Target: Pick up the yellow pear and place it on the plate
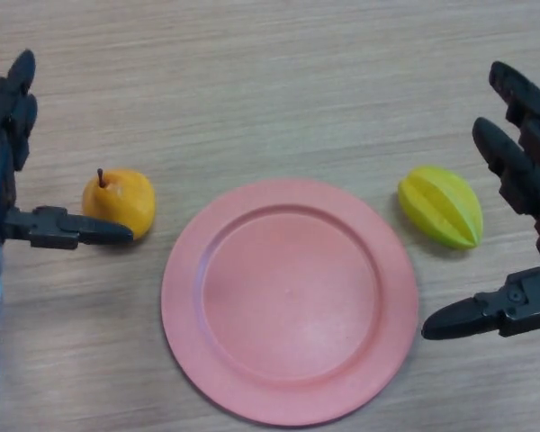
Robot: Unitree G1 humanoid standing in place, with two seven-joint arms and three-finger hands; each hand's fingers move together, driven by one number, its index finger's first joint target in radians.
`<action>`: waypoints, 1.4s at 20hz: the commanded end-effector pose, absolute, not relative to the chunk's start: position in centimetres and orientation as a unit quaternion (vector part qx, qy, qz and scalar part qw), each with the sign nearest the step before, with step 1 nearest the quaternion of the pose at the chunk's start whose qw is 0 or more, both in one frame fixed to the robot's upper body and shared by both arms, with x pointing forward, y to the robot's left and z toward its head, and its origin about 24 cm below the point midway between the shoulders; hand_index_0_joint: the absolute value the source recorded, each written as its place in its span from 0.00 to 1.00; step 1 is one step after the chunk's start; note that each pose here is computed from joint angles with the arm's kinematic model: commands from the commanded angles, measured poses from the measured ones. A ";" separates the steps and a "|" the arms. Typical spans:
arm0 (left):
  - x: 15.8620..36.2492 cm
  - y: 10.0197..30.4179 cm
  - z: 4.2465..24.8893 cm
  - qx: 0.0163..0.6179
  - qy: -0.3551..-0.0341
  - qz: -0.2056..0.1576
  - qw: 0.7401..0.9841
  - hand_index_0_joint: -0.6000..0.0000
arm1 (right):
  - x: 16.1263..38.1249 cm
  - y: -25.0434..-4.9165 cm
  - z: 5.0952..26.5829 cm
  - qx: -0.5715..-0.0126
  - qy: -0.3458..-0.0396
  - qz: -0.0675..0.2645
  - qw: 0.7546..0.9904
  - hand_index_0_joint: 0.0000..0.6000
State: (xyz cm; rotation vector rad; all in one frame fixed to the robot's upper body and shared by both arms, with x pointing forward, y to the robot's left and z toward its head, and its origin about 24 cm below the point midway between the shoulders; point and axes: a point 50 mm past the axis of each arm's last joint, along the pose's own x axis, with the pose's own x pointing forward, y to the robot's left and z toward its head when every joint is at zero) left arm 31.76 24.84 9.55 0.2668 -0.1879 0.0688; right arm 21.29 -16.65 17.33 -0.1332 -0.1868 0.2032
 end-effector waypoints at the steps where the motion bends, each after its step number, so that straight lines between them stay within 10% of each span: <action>1: 32.1 26.3 13.5 0.143 -0.211 0.063 0.965 1.00 | 20.3 -17.2 20.1 -0.081 -0.181 0.070 0.978 0.00; 16: 35.8 23.1 9.6 0.115 -0.121 0.069 0.983 1.00 | 18.4 -18.5 21.2 -0.108 -0.207 0.028 0.972 0.00; 22: 35.8 23.0 9.5 0.138 -0.136 0.100 0.976 1.00 | 18.0 -18.5 21.6 -0.102 -0.215 0.028 0.971 1.00; 28: 35.7 23.8 9.0 0.134 -0.101 0.110 0.980 0.00 | 18.0 -18.2 21.5 -0.108 -0.214 0.027 0.971 1.00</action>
